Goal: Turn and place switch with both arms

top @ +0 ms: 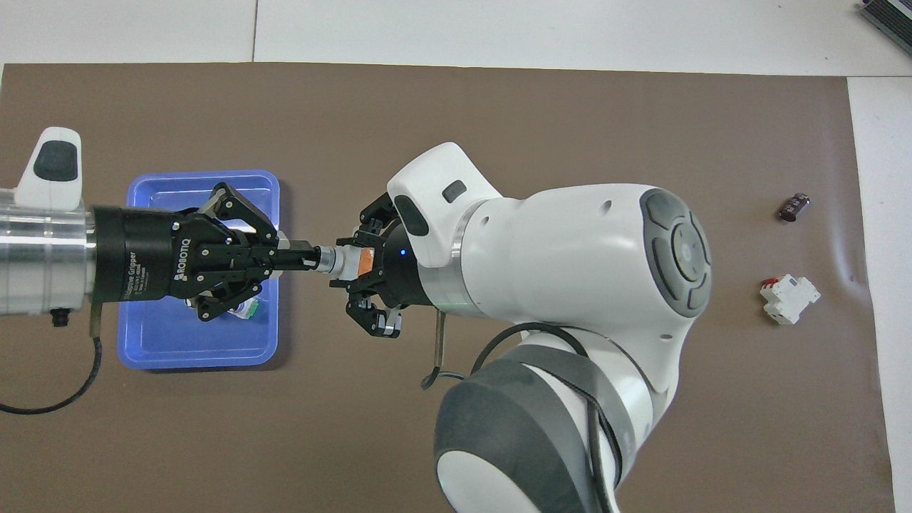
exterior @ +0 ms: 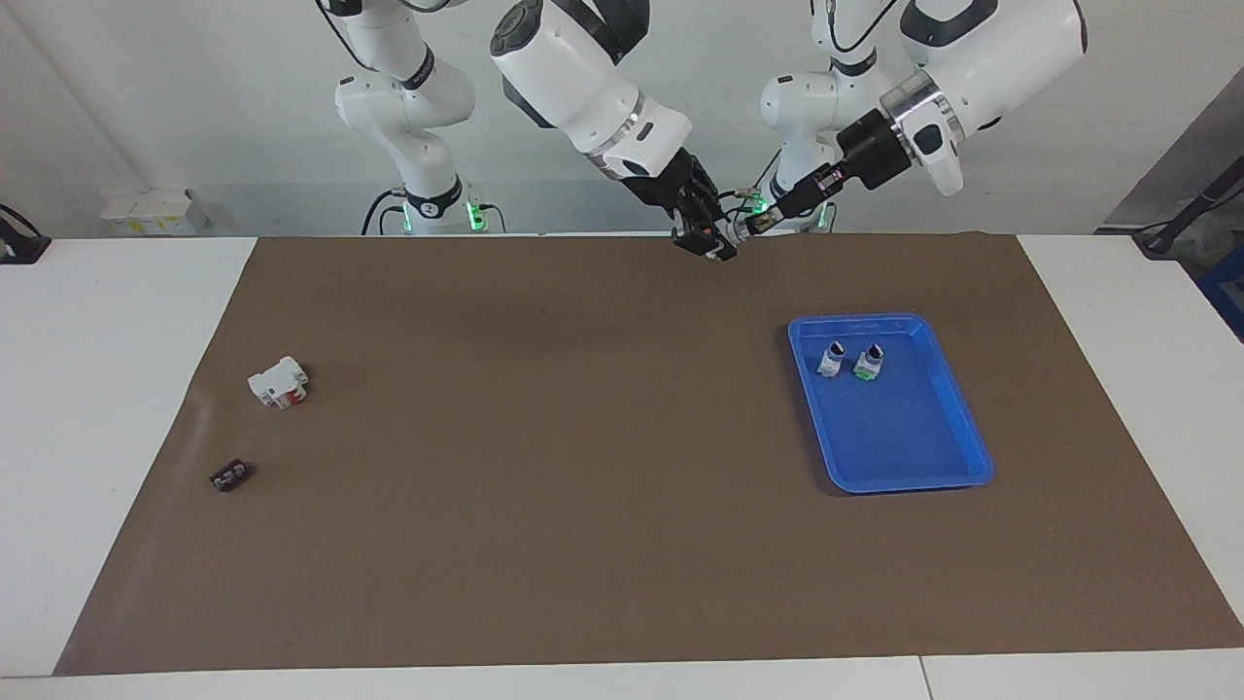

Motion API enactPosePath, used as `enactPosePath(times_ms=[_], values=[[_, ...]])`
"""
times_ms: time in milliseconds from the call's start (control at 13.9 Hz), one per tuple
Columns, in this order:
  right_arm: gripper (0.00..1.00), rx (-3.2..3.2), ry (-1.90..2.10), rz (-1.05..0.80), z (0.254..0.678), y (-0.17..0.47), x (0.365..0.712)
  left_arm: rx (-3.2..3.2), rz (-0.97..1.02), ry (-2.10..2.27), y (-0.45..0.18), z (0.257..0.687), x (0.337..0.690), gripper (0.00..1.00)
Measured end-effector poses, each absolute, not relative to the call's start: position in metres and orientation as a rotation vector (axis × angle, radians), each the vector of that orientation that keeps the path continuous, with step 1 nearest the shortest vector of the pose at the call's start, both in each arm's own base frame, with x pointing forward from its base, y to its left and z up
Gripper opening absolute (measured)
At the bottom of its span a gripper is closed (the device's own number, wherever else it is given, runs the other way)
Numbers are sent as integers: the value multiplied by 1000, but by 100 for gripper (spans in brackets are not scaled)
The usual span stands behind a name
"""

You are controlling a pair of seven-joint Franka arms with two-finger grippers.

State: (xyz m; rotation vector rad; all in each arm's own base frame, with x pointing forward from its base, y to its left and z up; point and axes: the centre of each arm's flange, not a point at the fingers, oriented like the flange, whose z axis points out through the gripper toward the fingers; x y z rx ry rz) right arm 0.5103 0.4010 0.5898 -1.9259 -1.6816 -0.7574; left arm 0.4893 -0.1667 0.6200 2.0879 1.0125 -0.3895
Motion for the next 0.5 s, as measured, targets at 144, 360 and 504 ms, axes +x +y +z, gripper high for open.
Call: enactPosePath(times_ms=[144,360,504], values=[[42,-1930,-1679,-759,590,399,512,2026,-445,1168,-170,621,489,9],[42,-1937,-1676,-765,591,396,514,1875,-554,1457,-175,623,489,9],[42,-1941,-1673,-775,592,394,515,1787,-599,1585,-176,625,489,9]])
